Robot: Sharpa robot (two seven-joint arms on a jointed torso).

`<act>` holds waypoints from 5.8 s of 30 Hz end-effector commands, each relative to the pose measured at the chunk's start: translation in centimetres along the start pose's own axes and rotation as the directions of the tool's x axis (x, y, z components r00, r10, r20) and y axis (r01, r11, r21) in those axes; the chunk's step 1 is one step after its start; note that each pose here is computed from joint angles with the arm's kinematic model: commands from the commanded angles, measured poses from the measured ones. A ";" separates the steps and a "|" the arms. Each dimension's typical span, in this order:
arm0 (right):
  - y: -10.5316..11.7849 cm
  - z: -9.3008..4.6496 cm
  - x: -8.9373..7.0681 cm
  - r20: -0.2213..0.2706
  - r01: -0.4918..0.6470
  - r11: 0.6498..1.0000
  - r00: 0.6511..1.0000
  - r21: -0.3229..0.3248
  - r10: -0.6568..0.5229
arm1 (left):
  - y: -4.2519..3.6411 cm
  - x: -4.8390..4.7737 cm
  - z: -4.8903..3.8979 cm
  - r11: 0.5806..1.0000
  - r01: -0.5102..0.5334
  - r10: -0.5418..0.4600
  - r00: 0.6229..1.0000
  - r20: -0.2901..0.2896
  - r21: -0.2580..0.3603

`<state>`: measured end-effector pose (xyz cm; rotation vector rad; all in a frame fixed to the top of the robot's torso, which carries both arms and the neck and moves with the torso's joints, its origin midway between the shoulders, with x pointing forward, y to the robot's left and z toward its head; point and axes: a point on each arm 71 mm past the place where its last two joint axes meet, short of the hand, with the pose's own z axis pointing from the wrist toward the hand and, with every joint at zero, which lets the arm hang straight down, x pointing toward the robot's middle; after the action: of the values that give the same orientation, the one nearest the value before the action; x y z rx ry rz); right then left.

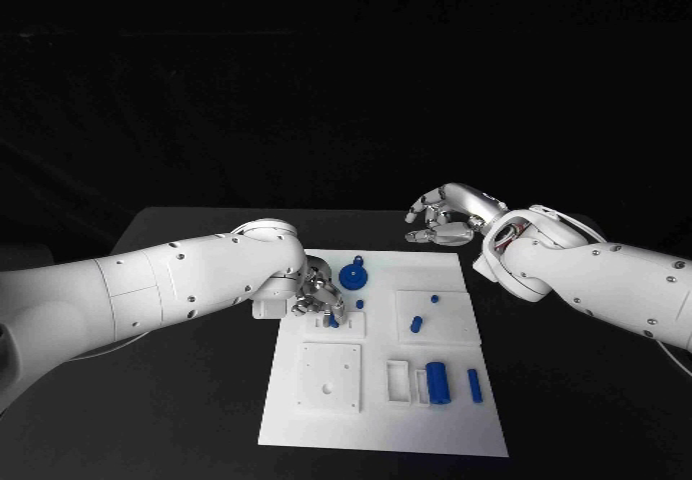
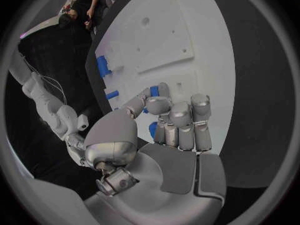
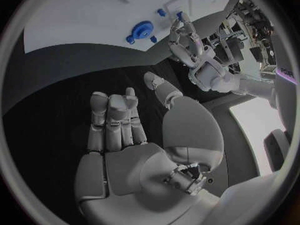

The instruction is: Assemble the parts on the task board

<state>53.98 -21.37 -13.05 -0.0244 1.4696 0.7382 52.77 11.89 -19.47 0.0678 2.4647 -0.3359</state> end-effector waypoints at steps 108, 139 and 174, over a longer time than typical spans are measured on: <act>-1.0 -0.4 -0.8 0.053 -0.068 0.997 0.996 0.030 0.067 | 6.04 -7.70 0.12 0.977 0.205 -0.183 0.952 0.247 -0.063; -0.7 -0.1 -0.6 0.048 -0.071 0.997 0.996 0.023 0.070 | 5.75 -7.16 0.59 0.979 0.192 -0.174 0.962 0.212 -0.069; -0.8 0.0 -0.5 0.044 -0.071 0.997 0.997 0.024 0.070 | 5.94 -7.07 0.16 0.964 0.266 -0.259 0.932 0.254 0.006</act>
<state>54.38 -22.29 -12.91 0.0711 1.4448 0.7634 59.25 18.15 -16.79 -0.2730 2.2522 -0.3477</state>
